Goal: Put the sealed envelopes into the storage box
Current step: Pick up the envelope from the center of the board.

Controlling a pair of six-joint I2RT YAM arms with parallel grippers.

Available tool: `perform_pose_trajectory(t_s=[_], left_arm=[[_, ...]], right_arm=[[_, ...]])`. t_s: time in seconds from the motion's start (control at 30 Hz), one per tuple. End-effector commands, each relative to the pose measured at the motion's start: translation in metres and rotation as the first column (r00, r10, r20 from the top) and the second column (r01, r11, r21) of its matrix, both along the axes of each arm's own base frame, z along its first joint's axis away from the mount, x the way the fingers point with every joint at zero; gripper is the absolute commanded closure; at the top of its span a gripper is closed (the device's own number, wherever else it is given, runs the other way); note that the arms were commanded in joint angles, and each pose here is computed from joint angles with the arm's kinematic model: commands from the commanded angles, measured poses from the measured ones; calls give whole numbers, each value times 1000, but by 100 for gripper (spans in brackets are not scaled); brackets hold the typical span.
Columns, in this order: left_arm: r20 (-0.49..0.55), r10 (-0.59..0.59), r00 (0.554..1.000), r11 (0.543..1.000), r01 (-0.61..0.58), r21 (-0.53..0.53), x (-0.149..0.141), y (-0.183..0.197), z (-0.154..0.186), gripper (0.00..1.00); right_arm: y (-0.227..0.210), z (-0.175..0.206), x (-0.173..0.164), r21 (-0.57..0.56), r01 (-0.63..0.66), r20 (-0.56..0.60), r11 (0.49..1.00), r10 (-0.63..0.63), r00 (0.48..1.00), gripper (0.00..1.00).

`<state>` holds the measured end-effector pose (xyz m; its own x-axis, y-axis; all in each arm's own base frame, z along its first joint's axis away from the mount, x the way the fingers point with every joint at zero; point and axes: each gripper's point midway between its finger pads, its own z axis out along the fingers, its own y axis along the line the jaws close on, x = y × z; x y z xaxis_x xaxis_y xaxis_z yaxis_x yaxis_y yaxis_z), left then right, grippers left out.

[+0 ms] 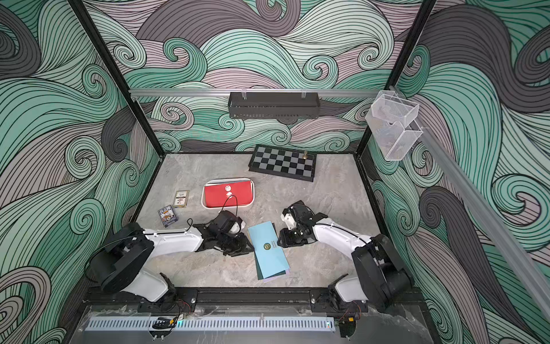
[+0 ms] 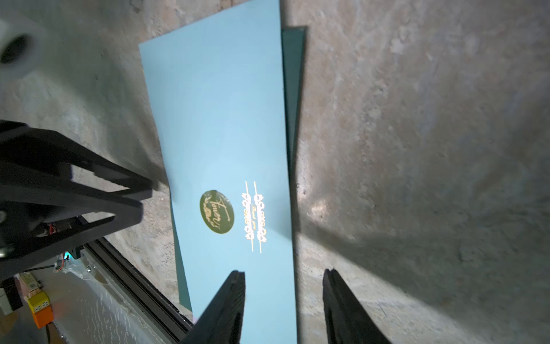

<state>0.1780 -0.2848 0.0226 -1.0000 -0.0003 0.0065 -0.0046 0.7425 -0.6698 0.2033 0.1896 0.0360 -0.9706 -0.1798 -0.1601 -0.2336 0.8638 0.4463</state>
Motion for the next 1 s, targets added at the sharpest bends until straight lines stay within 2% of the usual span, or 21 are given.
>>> perform_pose_trajectory(t_s=[0.0, 0.5, 0.97], left_arm=[[21, -20, 1000, 999, 21, -42, 6, -16, 5, 68], [8, -26, 1000, 1000, 26, 5, 5, -12, -9, 70], [13, -28, 1000, 999, 28, 16, 5, -10, -10, 71]], right_arm=[[12, 1, 1, 60, 1, -19, 998, 0, 1000, 54], [19, -16, -1, 62, -1, -96, 998, 7, 995, 55], [33, 1, -7, 79, -42, -56, 996, 47, 997, 56]])
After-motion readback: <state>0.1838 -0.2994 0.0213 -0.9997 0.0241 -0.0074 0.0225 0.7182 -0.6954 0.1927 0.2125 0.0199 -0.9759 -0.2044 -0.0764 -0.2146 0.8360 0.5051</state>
